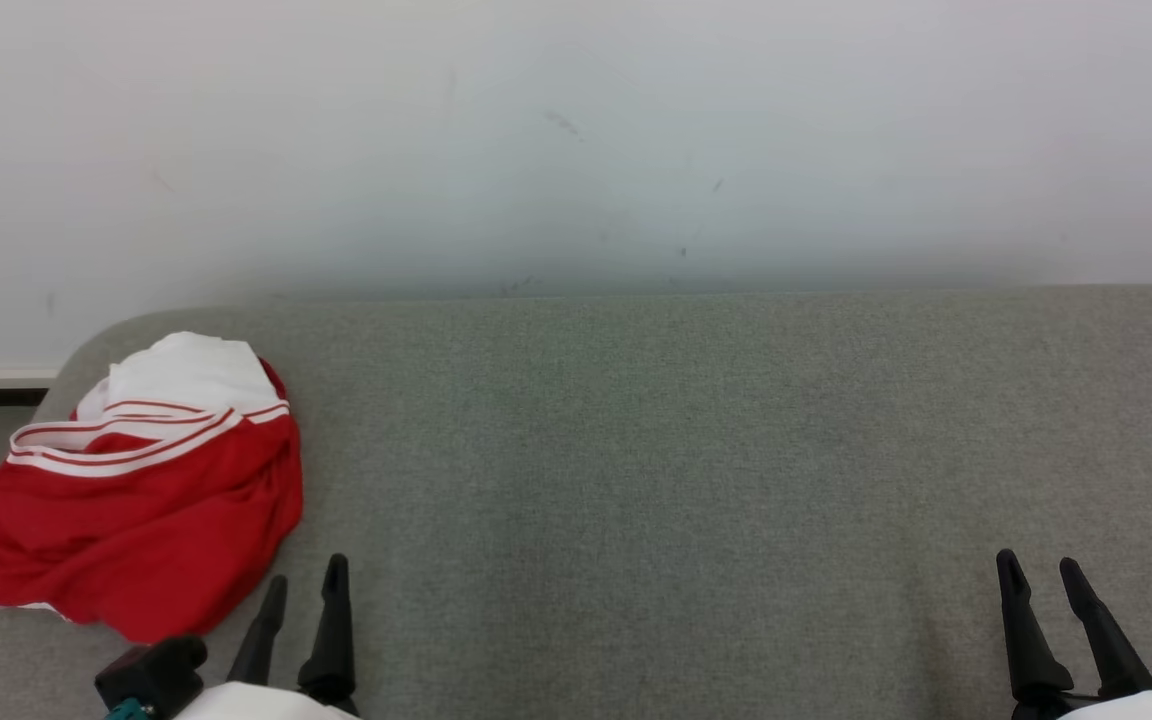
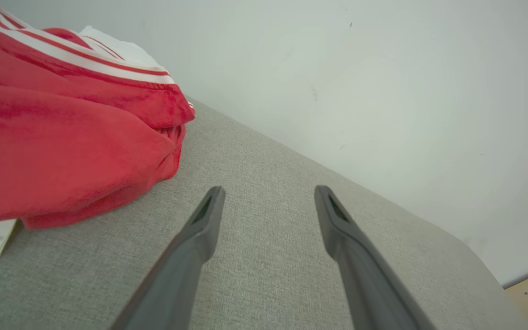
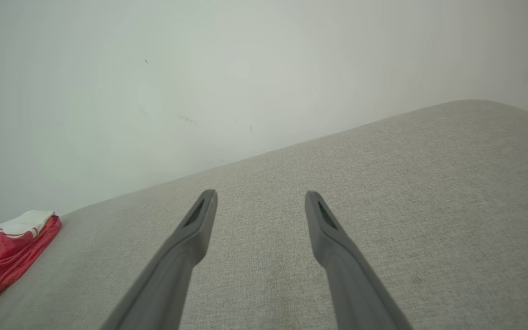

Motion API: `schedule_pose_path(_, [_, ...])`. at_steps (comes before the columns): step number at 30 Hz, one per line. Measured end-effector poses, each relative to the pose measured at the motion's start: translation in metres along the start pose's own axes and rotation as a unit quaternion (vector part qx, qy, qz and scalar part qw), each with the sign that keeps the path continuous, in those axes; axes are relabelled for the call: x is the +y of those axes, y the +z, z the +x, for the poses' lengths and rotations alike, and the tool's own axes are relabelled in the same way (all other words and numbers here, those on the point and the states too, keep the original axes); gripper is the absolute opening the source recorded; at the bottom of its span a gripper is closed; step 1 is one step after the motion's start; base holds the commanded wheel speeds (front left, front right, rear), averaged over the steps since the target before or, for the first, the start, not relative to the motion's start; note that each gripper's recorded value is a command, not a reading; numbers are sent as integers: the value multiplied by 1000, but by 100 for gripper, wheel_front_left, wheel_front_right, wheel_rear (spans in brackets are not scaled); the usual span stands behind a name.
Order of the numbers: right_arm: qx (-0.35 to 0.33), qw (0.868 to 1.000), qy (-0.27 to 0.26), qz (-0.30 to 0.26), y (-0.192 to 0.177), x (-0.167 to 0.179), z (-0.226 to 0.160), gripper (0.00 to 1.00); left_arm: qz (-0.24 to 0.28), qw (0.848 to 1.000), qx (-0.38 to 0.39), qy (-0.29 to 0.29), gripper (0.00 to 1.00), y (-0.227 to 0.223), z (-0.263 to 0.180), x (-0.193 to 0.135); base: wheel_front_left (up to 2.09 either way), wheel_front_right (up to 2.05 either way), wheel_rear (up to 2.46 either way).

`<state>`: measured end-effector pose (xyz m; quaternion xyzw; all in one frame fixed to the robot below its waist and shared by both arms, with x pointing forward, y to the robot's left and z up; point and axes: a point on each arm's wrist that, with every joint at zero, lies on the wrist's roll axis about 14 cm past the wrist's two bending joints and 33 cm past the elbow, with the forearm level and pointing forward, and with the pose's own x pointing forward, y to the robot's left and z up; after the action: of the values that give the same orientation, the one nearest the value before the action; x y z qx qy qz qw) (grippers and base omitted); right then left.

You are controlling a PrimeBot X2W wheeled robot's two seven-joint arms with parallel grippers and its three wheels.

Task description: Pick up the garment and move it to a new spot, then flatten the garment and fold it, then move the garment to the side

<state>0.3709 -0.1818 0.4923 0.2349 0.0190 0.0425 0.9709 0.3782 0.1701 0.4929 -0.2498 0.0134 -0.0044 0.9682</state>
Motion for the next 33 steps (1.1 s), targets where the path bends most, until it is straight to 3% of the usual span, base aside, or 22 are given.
schedule_pose_path(18, [0, 997, 4, -82, -3, -3, -3, 100, 111, 993, -9, -26, 100, 0, -3, -9, 0, 0, 0])
schedule_pose_path(33, [-4, 992, 6, -129, -4, -5, -5, 100, 173, 984, -10, -34, 100, -4, -6, -10, 0, 0, 0])
